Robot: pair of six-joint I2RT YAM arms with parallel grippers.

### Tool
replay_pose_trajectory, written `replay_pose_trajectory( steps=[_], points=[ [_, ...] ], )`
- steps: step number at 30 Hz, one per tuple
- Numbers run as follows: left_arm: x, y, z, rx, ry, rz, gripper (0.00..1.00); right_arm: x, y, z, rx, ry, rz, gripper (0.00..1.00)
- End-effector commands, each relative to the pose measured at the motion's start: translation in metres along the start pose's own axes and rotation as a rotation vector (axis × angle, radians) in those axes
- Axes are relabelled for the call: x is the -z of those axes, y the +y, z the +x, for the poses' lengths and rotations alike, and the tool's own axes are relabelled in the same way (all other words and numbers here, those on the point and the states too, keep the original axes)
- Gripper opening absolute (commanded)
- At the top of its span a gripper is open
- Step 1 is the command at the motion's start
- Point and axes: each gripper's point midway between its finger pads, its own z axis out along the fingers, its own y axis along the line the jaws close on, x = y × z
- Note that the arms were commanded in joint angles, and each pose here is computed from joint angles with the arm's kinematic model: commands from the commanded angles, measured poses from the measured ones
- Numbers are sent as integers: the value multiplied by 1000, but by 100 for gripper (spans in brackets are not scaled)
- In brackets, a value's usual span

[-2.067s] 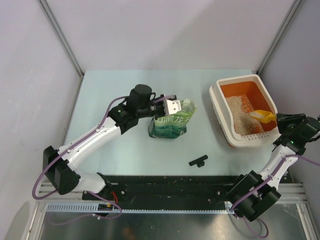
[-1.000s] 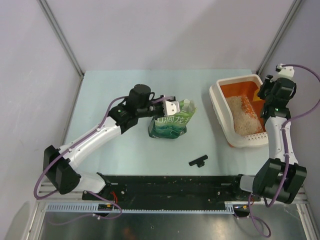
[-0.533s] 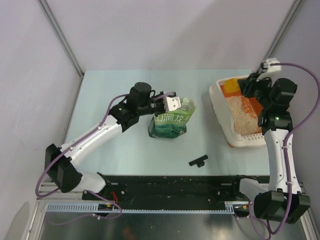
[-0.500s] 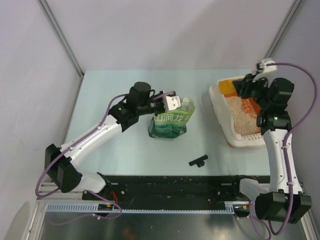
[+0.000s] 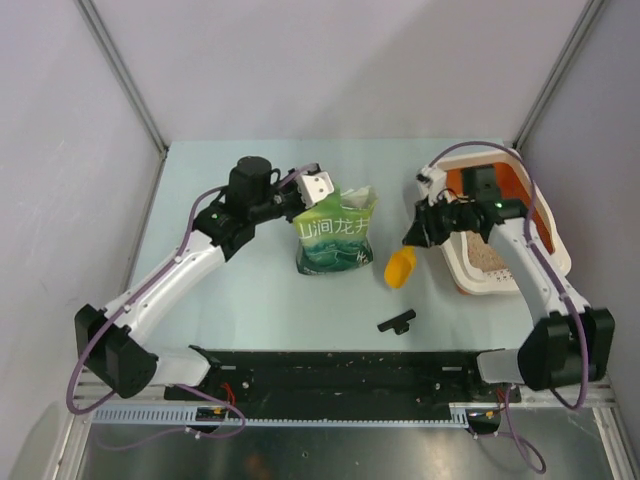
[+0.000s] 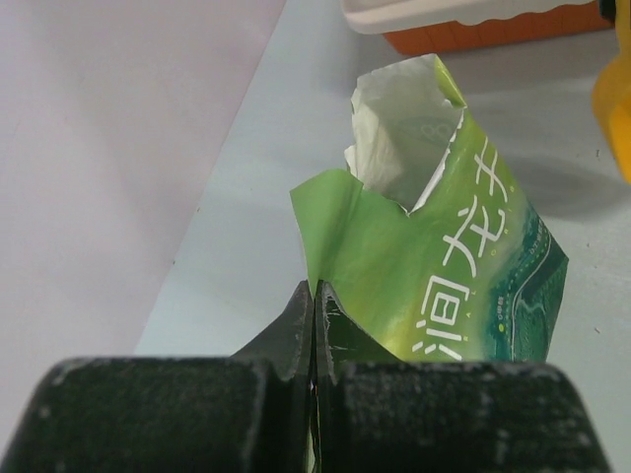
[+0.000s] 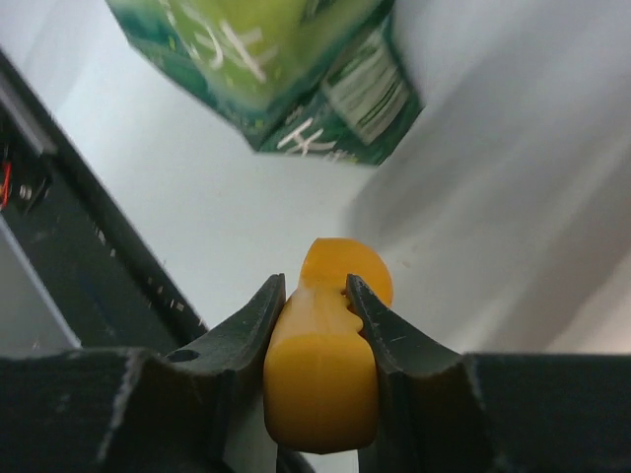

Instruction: Fill the litter box with clean litter

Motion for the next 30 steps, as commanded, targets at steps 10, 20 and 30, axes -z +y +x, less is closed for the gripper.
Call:
replay_pose_trajectory(
  steps=[10,20,30],
  points=[
    [45,20,-25,-8,-100,-131,0,-53,-18,41,-78,423,-214,15],
    [38,10,-29,19,-130,-73,0,-63,-83,-10,-119,304,-38,73],
    [12,12,-51,26,-185,-17,0,-40,-50,-102,35,-49,-37,73]
  ],
)
